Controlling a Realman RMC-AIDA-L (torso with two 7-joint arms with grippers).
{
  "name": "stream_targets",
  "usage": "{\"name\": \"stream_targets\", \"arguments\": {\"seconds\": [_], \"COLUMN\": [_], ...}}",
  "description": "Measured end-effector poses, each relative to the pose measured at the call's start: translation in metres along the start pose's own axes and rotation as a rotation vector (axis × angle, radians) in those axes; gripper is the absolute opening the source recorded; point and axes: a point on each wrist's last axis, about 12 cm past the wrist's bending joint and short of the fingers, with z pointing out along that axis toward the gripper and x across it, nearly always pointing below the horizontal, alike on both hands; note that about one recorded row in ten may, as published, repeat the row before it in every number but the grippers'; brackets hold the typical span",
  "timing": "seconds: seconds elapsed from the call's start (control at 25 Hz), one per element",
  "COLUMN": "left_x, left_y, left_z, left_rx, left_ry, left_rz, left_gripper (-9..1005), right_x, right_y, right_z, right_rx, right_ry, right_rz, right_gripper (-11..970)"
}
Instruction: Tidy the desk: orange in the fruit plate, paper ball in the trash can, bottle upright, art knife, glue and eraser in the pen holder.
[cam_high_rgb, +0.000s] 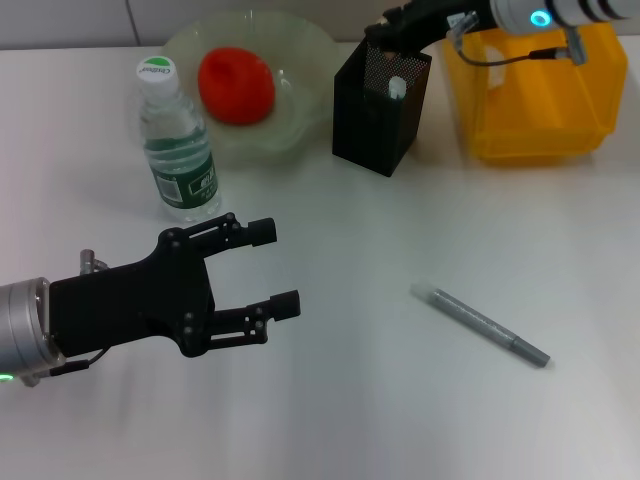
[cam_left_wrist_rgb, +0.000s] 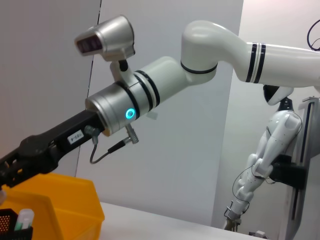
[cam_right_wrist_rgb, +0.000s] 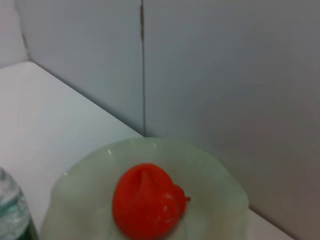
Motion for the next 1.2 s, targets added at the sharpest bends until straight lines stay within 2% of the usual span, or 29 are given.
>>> {"name": "stream_targets", "arguments": {"seconds": [0.4, 0.52, 0.72, 0.88, 0.96, 1.0, 1.12, 1.16, 1.2], "left_x": [0.000, 0.000, 0.000, 0.000, 0.000, 0.000, 0.000, 0.001, 0.001], "left_y": [0.000, 0.000, -0.001, -0.001, -0.001, -0.001, -0.002, -0.002, -0.002], "left_z": [0.000, 0.000, 0.000, 0.000, 0.001, 0.001, 0.001, 0.001, 0.001], "left_rx": [0.001, 0.002, 0.005, 0.009, 0.011, 0.012, 0.014, 0.015, 0.016], "left_ry": [-0.001, -0.001, -0.001, -0.002, -0.002, -0.001, 0.001, 0.002, 0.003], "left_rz": [0.003, 0.009, 0.011, 0.011, 0.010, 0.010, 0.010, 0.009, 0.009], "left_gripper": [817, 816, 816, 816, 816, 816, 816, 816, 816], "right_x": [0.005, 0.004, -0.001, -0.004, 0.000, 0.000, 0.007, 0.013, 0.013], "right_y": [0.001, 0.001, -0.001, 0.007, 0.016, 0.016, 0.023, 0.025, 0.025], "right_z": [0.010, 0.009, -0.002, -0.029, -0.051, -0.051, -0.069, -0.077, -0.077], "right_rx": [0.017, 0.018, -0.002, -0.117, -0.230, -0.230, -0.334, -0.388, -0.388], "right_ry": [0.013, 0.005, -0.064, -0.154, -0.161, -0.161, -0.095, -0.017, -0.017], "right_rz": [0.012, 0.015, 0.060, 0.088, 0.074, 0.074, 0.062, 0.069, 0.069], "right_gripper": [399, 410, 488, 550, 581, 580, 576, 575, 575]}}
